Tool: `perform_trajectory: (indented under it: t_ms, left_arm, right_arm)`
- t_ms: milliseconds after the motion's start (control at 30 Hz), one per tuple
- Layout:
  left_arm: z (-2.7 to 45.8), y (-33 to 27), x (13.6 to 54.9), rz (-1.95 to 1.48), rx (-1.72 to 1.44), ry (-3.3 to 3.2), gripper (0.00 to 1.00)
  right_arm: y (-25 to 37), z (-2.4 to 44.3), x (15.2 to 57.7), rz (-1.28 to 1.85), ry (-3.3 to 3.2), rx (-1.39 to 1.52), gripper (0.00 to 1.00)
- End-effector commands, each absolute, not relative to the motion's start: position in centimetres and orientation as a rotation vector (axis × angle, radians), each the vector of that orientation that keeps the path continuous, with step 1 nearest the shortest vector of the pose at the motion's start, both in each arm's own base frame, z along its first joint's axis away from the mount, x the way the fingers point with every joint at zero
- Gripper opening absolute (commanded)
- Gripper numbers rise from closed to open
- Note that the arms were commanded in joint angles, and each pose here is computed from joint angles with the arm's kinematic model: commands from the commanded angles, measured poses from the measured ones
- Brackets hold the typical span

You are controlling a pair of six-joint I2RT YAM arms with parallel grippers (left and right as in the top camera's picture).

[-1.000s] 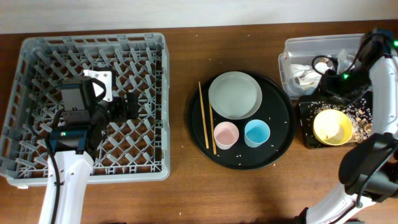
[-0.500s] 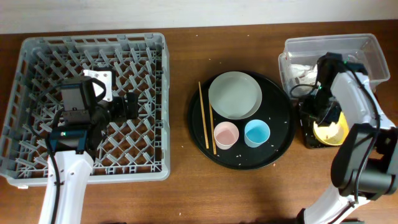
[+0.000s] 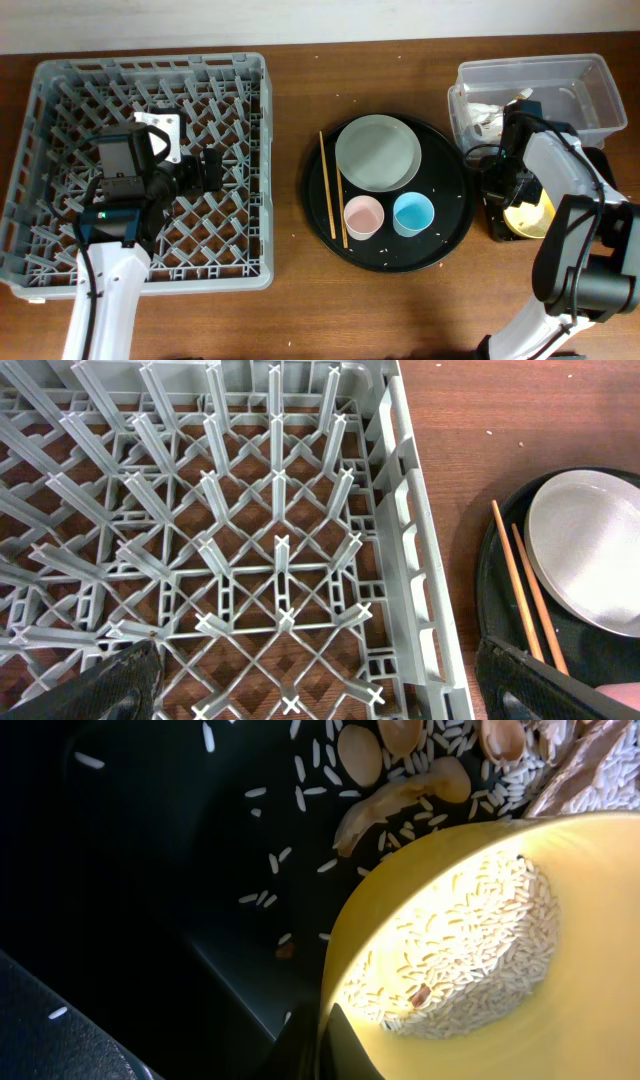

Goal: Sort waste into correct bins and load items into the dishwasher rack
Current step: 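Shake the yellow bowl over the black tray to empty remaining rice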

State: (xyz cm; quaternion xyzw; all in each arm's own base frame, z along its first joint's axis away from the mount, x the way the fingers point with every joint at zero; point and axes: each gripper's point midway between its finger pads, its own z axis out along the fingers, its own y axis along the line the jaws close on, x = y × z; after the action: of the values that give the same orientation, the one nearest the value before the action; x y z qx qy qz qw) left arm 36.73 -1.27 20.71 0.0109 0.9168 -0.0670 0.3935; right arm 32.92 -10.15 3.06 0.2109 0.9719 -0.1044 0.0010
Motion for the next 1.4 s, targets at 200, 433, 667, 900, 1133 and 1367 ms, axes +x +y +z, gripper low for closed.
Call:
perform_trajectory:
  t_ms: [200, 433, 667, 900, 1133, 1367]
  left_arm:
    - [21.2, -1.3, 37.0, -0.176, 0.032, 2.314, 0.99]
    - [21.2, -1.3, 37.0, -0.176, 0.032, 2.314, 0.99]
    - [21.2, -1.3, 37.0, -0.176, 0.032, 2.314, 0.99]
    - [21.2, -1.3, 37.0, -0.176, 0.032, 2.313, 0.99]
    - [21.2, -1.3, 37.0, -0.176, 0.032, 2.313, 0.99]
    - [21.2, -1.3, 37.0, -0.176, 0.032, 2.314, 0.99]
  right_arm:
    - [-9.2, 8.1, 35.4, -0.209, 3.018, 0.548, 0.04]
    - [-7.8, 19.0, 35.9, 0.379, 2.789, 0.243, 0.04]
    - [-10.0, 22.5, 33.9, 1.094, 2.146, 0.135, 0.04]
    - [-9.5, 19.9, 33.3, 1.225, 1.843, 0.115, 0.04]
    - [-14.4, 21.5, 31.6, 1.229, 1.715, 0.319, 0.04]
    - [-14.3, 21.6, 31.6, 1.212, 1.709, 0.285, 0.04]
